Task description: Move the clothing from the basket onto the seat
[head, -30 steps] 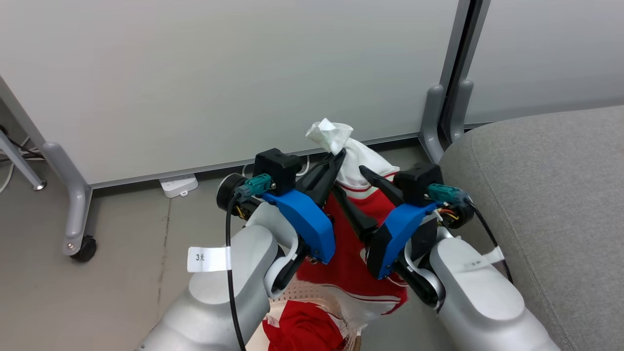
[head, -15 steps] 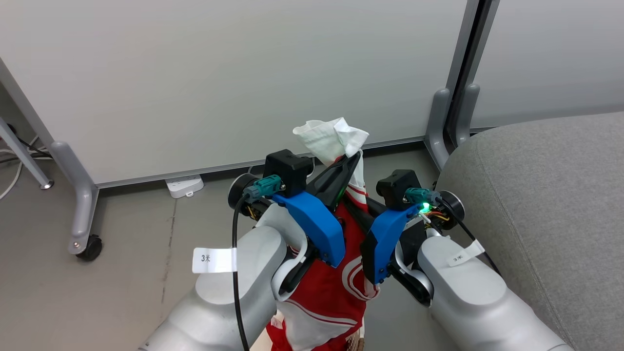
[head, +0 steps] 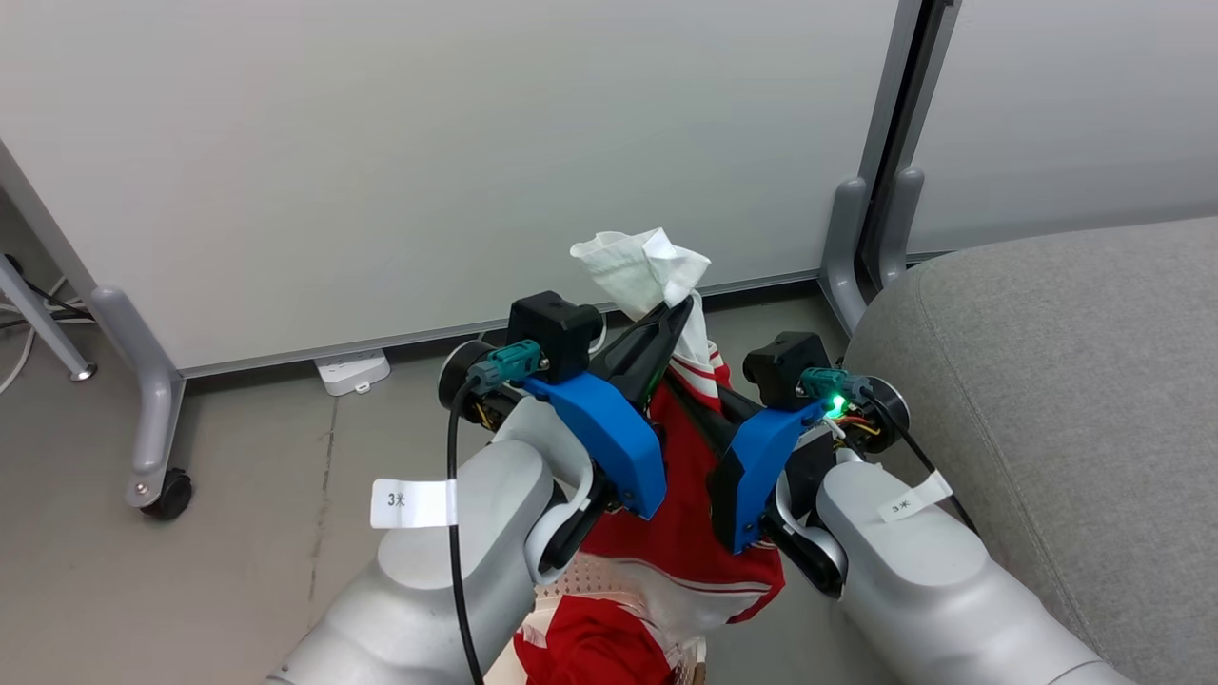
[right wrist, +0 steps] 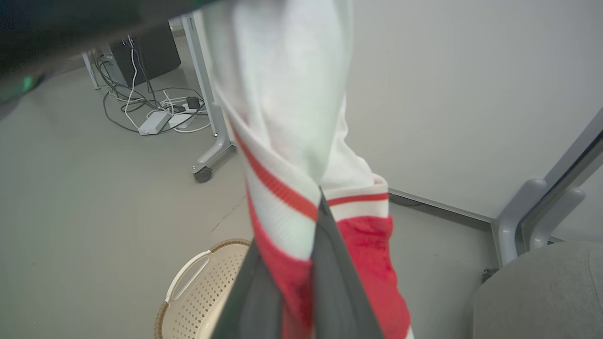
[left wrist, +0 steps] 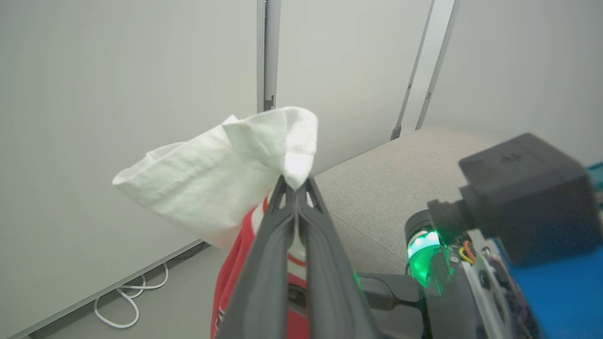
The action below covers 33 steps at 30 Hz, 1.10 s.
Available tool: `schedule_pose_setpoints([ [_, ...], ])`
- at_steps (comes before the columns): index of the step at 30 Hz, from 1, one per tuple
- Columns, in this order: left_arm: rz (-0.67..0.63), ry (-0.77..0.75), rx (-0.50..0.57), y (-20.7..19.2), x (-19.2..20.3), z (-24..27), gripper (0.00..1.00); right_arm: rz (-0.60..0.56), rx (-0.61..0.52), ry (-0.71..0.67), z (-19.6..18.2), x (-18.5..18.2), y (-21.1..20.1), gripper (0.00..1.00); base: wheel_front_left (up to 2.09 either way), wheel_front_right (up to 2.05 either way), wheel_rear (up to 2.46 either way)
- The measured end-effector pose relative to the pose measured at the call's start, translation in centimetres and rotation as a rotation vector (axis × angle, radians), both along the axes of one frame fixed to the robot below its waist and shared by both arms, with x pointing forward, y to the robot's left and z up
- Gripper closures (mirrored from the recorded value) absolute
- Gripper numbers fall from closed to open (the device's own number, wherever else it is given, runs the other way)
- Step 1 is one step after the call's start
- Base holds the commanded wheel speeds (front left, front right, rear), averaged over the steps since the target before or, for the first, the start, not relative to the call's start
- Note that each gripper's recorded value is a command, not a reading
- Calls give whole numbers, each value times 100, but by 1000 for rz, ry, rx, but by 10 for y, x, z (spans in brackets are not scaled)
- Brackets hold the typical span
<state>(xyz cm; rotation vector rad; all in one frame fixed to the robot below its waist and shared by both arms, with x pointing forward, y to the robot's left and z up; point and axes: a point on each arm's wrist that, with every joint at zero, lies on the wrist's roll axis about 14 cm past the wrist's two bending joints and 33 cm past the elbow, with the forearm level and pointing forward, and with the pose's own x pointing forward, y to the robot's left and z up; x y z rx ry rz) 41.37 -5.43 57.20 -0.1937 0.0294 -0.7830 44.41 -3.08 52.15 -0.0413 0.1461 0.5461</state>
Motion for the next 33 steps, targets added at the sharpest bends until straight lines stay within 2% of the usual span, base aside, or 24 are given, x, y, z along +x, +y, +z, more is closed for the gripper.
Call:
schedule_pose_setpoints([
  [17, 11, 16, -5, 2, 2, -5, 100, -8, 3, 7, -3, 0, -4, 100, 0, 0, 0],
  [18, 10, 15, -5, 1, 2, -5, 58, -8, 4, 7, -3, 1, -4, 100, 0, 0, 0],
  [19, 7, 7, -7, 1, 2, -4, 3, -9, 6, 4, -3, 1, -4, 100, 0, 0, 0],
  [20, 5, -1, -12, 0, 1, -3, 0, -10, 11, 3, -2, 0, -4, 100, 0, 0, 0],
  [24, 15, 2, -25, 8, -6, -18, 0, -17, 22, -4, -1, 1, -7, 100, 0, 0, 0],
  [33, 160, 13, -78, 58, -23, -43, 0, -46, 38, -10, -1, 6, -15, 100, 0, 0, 0],
])
